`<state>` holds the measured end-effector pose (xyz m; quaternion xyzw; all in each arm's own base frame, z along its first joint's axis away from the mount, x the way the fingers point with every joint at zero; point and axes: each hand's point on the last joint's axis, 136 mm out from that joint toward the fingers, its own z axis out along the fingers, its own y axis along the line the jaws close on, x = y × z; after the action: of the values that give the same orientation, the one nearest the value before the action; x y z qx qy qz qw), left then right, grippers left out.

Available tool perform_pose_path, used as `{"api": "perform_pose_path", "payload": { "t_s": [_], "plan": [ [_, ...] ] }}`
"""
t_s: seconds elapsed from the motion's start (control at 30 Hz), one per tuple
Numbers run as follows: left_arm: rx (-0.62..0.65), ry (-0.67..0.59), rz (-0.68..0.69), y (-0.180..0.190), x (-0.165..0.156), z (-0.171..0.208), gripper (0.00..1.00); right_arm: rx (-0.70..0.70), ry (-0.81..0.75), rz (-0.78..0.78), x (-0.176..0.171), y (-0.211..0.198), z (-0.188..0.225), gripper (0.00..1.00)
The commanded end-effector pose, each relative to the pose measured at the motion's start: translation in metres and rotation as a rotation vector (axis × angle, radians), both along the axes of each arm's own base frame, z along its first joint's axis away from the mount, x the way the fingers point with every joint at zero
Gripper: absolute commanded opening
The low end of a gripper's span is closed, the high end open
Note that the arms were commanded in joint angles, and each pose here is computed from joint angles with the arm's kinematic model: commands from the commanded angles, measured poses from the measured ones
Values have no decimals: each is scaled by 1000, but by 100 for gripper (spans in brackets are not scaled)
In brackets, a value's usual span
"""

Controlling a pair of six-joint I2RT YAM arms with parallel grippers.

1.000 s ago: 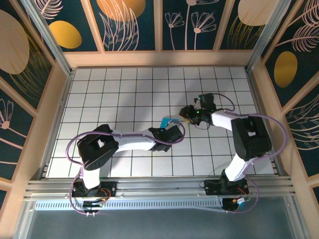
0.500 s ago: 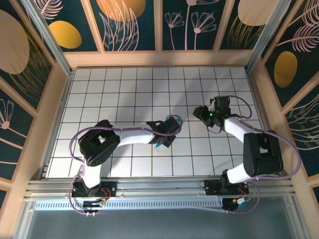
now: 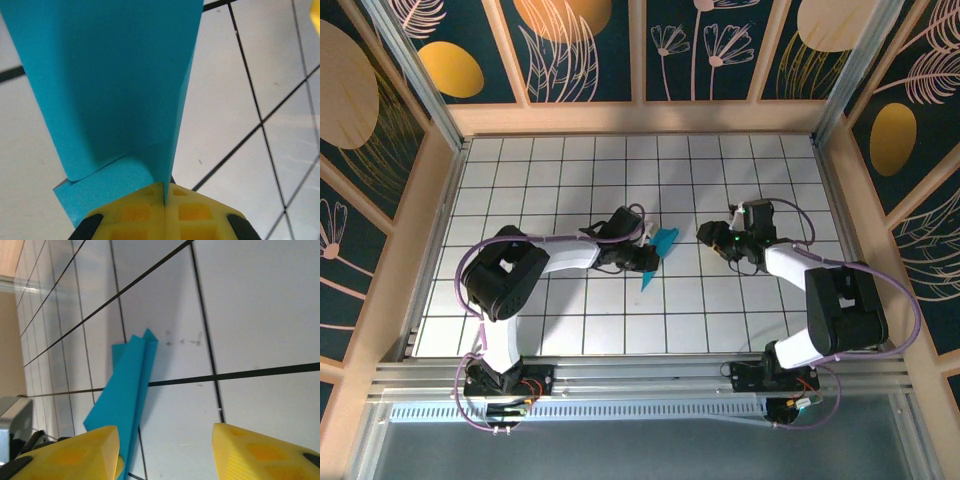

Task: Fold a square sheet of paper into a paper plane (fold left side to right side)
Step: Fold the wing for the fifth time at the center of the table.

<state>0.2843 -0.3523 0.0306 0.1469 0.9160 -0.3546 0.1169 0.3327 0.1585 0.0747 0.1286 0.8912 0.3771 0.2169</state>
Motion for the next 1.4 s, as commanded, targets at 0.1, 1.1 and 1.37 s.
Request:
{"api": "perform_pose_path", "payload": {
  "t_s": [0.1, 1.1, 1.37],
  "plan": [
    [-238, 103, 21, -17, -3, 22, 0, 46, -3, 51, 0, 30, -3, 53],
    [-430, 283, 135, -18, -6, 7, 0, 23, 42, 46, 2, 66, -19, 44],
    [-492, 305, 150, -20, -8, 11, 0, 7, 43, 38, 6, 66, -21, 44]
  ]
}}
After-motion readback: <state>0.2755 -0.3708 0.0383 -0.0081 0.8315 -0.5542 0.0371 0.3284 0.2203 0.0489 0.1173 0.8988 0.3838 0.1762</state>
